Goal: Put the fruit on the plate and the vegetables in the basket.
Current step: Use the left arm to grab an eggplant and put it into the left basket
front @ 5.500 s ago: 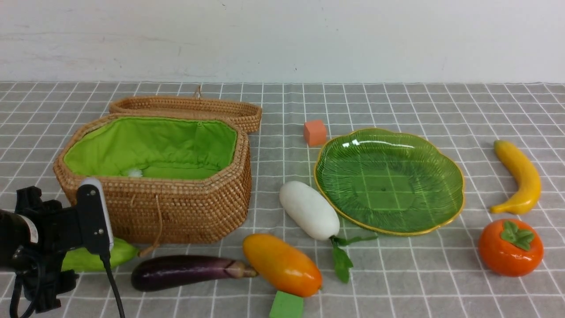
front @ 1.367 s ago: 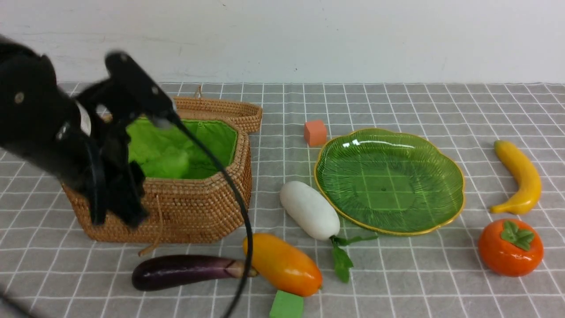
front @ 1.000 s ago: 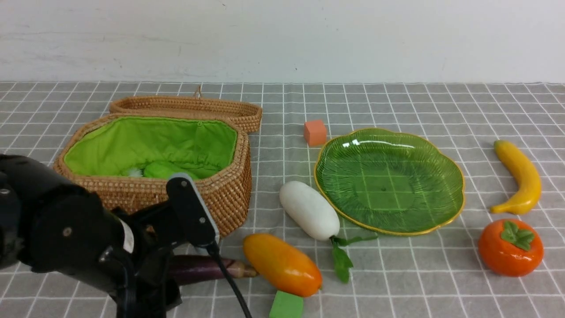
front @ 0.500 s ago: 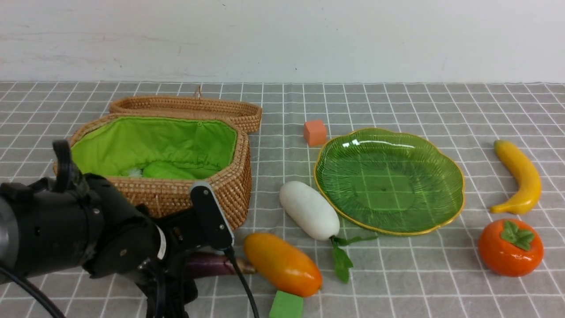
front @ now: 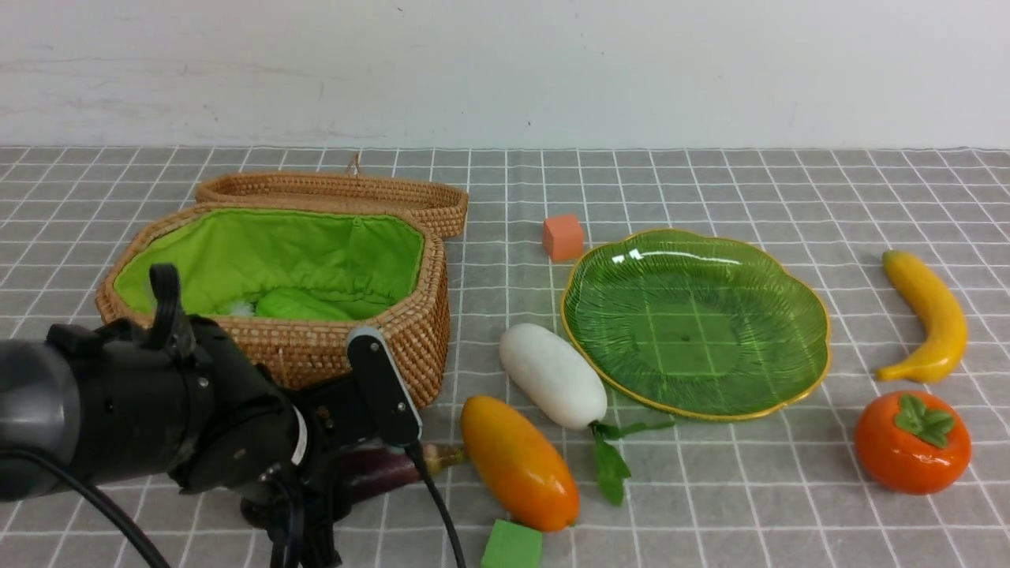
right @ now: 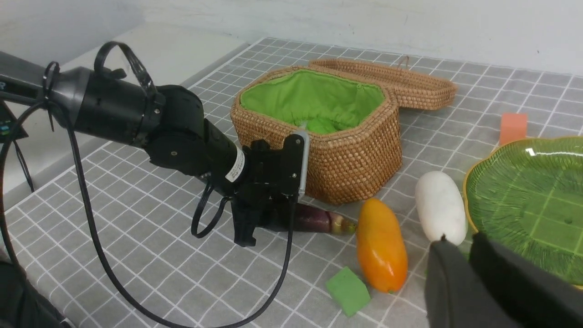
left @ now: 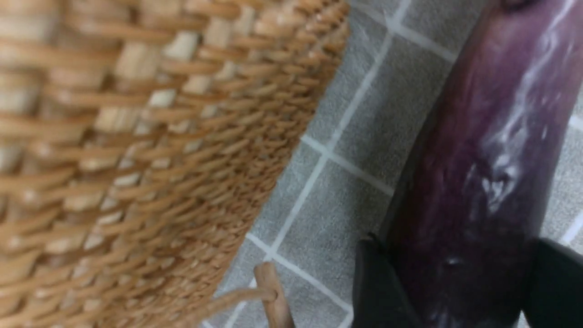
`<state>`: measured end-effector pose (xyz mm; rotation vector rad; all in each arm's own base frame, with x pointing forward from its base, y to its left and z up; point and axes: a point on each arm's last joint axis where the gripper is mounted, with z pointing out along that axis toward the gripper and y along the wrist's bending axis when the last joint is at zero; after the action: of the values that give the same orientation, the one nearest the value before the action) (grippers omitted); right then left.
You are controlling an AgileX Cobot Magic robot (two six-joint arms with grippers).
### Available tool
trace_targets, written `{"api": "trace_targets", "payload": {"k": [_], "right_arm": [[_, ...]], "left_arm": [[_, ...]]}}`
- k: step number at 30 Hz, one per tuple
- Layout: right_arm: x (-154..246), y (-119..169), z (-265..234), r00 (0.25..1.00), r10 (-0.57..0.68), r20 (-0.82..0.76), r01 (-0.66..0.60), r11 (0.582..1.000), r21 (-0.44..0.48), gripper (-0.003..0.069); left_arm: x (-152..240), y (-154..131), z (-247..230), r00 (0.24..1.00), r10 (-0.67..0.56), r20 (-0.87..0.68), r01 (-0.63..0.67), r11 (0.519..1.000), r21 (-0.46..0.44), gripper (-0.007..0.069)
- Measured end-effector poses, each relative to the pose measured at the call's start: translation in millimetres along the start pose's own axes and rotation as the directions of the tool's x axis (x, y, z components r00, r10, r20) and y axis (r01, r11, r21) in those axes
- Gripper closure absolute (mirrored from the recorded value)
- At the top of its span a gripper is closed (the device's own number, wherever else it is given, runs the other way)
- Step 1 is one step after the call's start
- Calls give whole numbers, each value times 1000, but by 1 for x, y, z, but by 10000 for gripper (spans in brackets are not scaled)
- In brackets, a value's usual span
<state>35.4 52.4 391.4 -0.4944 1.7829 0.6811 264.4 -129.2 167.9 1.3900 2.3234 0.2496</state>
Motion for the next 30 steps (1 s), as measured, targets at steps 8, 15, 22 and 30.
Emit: {"api": "trace_targets", "payload": {"k": [8, 15, 22, 30], "right_arm": [[0, 0, 0, 1000, 0, -4, 0, 1000, -1, 580], [0, 0, 0, 1000, 0, -1, 0, 1000, -1, 580], [-10, -1, -1, 994, 29, 108, -30, 1000, 6, 580], [-15, -2, -1, 986, 35, 164, -39, 999, 20, 576]], "left_arm": [[-4, -15, -10, 999, 32, -31, -31, 999, 30, 246], [1, -20, -42, 998, 23, -54, -22, 999, 28, 246], [-14, 23, -131, 987, 48, 153, -11, 973, -231, 246], [-27, 115, -145, 980, -16, 197, 104, 888, -448, 246]]}}
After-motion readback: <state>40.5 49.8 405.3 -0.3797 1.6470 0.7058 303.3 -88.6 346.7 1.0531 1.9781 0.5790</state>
